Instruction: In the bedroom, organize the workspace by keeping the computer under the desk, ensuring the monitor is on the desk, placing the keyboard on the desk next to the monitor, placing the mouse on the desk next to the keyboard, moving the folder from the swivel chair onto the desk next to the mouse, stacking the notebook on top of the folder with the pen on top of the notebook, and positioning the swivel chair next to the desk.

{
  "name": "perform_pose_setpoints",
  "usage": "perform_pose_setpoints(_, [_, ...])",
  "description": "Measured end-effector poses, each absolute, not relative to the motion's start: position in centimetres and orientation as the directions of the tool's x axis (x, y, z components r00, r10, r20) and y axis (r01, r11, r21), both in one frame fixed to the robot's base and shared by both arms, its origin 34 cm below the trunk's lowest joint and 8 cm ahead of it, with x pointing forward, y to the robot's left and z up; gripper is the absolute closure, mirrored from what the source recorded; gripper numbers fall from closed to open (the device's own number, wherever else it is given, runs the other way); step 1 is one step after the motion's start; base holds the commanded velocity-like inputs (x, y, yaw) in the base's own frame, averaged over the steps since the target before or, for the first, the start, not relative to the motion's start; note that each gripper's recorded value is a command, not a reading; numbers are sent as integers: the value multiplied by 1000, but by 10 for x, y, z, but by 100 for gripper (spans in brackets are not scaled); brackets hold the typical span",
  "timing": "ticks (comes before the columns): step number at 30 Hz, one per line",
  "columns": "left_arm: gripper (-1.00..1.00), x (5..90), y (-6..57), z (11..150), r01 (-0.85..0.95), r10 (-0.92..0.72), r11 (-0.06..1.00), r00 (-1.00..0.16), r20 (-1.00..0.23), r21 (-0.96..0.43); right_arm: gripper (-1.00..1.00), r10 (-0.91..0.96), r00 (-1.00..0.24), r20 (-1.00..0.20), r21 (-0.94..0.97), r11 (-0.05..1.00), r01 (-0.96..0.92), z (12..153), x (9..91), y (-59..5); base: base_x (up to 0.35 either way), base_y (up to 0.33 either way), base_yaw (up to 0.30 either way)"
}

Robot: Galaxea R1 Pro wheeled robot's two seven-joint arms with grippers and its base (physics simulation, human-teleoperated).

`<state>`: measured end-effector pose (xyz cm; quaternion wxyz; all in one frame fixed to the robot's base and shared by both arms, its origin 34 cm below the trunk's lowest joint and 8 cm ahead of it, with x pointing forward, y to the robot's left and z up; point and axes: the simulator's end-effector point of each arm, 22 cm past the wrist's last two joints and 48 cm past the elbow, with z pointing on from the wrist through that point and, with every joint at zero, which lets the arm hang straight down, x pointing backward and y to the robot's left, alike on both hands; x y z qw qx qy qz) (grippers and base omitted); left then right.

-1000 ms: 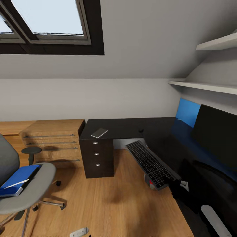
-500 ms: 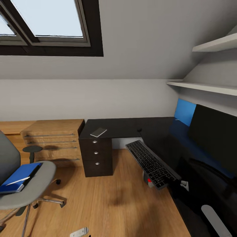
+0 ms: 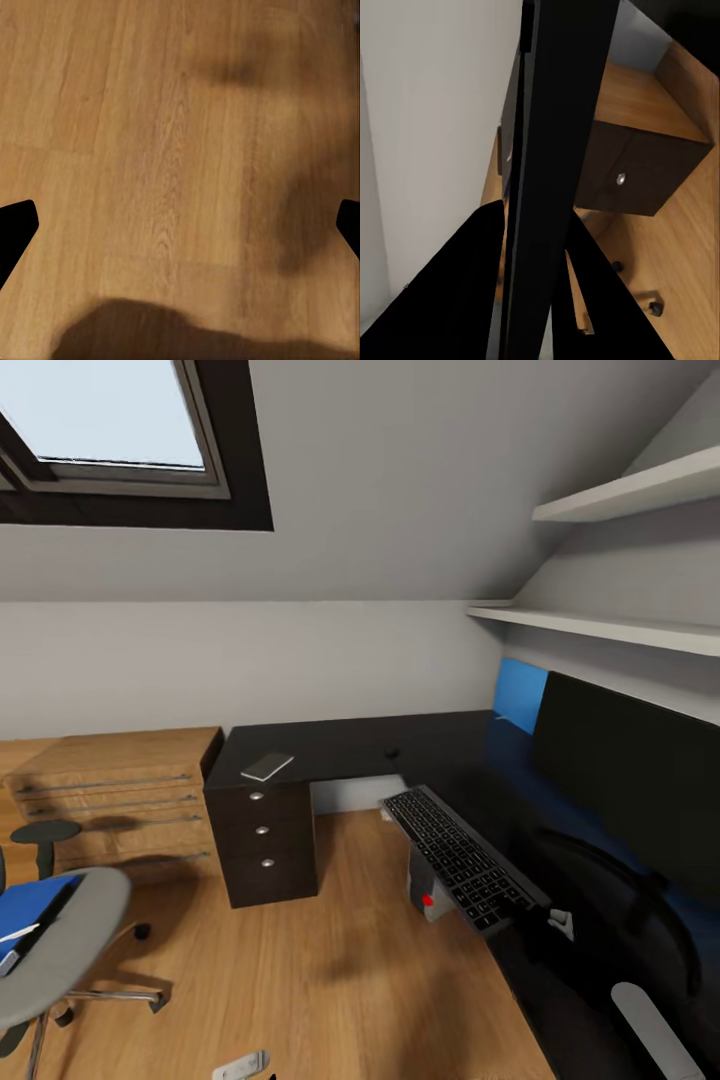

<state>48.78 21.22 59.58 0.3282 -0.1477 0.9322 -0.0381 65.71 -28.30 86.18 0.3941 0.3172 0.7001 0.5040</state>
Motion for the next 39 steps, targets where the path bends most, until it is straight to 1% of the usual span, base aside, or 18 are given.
perform_pose_setpoints(22, [-100,488,212,596,-251,-301,953,-741,-601,-168,100,842,-487,-234,955,294,50,860,657,-284,0,0,-244])
perform_pose_setpoints(27, [-100,488,212,596,-251,-301,953,-741,-601,-168,100,844,-486,-227,957,287,51,860,657,-284,0,0,-81])
perform_pose_setpoints(39, [-100,488,212,596,-250,-300,953,-741,-601,-168,100,848,-483,-217,957,283,68,854,655,-287,-2,0,-7])
